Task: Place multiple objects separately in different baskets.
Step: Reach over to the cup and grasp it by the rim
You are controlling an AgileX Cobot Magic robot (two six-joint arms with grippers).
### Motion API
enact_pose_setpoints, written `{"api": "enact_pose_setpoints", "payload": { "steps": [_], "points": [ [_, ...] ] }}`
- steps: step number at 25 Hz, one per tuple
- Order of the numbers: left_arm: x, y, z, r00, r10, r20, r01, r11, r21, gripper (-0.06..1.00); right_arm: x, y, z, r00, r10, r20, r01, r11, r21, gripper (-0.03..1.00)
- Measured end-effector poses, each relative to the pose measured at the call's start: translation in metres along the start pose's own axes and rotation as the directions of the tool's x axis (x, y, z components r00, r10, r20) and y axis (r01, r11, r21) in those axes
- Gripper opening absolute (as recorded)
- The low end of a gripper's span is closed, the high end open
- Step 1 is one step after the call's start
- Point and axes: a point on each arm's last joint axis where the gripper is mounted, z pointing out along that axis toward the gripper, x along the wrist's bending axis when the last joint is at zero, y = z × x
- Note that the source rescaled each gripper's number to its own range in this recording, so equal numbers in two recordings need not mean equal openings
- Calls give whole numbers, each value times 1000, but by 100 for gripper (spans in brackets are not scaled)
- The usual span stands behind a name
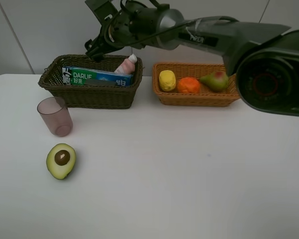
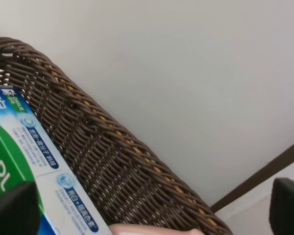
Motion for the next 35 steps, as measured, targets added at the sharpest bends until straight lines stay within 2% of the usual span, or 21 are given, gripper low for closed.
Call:
{"api": "enact_pose_setpoints", "payload": {
  "steps": [8,16,27,35],
  "points": [
    [0,0,0,1000,0,0,0,1000,0,98,-7,6,-11,999,5,39,-7,999,54,100],
    [0,0,0,1000,0,0,0,1000,0,98,2,25,-34,999,40,31,-42,997,70,100],
    [0,0,0,1000,0,0,0,1000,0,98,-2,52,-84,977,202,69,-211,963,171,100],
    [0,0,0,1000,0,0,0,1000,0,98,23,54,-104,975,216,57,-223,930,290,100]
  ]
}}
